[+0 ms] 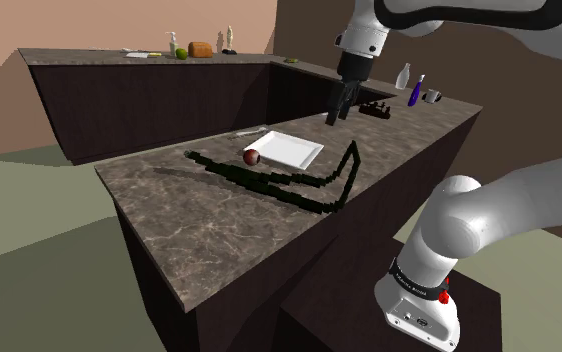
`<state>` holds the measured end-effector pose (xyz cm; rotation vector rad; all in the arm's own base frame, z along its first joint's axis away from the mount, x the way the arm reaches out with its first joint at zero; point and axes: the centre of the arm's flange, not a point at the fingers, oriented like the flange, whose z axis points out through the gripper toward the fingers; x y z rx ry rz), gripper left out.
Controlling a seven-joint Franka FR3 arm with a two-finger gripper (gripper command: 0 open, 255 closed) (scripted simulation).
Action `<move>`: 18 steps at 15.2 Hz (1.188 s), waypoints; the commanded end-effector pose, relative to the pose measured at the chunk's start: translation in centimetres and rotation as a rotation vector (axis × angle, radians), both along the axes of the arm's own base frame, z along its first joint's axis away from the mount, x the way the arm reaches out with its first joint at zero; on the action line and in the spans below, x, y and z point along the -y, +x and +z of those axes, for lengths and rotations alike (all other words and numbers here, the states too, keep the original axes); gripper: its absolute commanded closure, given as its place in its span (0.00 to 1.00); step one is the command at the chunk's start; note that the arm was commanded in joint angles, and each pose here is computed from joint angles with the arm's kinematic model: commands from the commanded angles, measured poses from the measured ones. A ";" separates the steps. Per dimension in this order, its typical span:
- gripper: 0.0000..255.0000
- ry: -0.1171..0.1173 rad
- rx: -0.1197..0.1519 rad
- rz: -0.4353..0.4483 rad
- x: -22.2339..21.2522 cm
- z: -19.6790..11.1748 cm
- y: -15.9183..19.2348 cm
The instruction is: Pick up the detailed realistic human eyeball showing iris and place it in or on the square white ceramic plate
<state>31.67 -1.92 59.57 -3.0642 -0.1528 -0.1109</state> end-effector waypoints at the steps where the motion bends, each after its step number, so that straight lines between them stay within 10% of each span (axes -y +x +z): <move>1: 0.00 0.000 0.000 0.000 0.0 0.0 0.0; 18: 0.00 -0.120 0.024 0.029 -2.8 -12.5 18.3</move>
